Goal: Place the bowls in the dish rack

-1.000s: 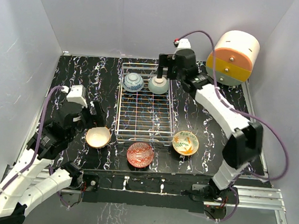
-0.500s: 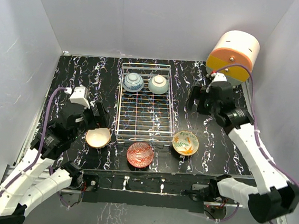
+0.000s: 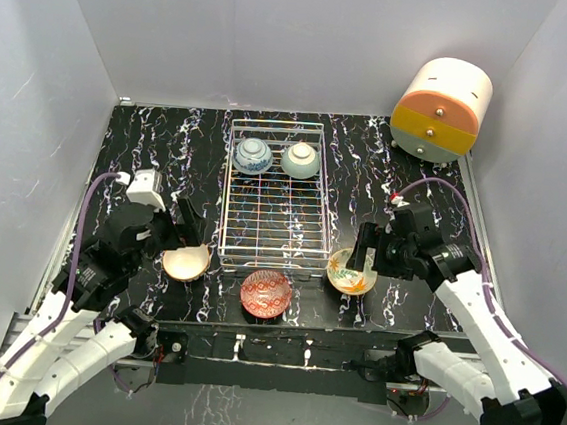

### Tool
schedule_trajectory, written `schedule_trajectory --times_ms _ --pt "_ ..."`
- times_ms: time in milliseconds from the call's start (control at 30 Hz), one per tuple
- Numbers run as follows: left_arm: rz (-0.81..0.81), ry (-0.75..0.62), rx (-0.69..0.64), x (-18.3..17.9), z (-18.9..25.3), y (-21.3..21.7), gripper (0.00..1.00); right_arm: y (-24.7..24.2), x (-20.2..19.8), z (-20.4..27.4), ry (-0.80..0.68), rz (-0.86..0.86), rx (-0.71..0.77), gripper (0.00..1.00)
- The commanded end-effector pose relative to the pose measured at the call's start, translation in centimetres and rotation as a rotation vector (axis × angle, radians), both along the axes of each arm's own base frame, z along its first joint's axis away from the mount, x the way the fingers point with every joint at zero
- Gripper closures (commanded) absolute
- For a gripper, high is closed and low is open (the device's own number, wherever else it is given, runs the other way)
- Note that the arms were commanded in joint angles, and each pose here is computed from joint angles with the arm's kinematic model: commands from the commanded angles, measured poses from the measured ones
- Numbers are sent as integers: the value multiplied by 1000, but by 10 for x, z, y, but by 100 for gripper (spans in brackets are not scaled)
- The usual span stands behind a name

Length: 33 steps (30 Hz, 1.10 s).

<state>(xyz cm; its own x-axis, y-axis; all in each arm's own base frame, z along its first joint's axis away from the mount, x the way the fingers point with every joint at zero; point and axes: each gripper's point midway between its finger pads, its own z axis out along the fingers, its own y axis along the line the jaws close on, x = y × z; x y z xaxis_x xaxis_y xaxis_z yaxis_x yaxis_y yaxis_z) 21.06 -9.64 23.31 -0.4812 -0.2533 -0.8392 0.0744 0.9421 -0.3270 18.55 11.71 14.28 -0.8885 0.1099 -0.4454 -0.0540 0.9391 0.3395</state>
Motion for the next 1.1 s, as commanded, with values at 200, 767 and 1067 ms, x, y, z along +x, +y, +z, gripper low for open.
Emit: schedule_trajectory --times_ms 200,767,1067 --pt "12 33 -13 -5 -17 1 3 10 -9 -11 -29 -92 41 11" --pt "44 11 -13 -18 -14 16 3 -6 12 -29 -38 -261 -32 7" --pt "45 27 -14 -15 -22 13 3 39 3 -1 -97 5 13 13"
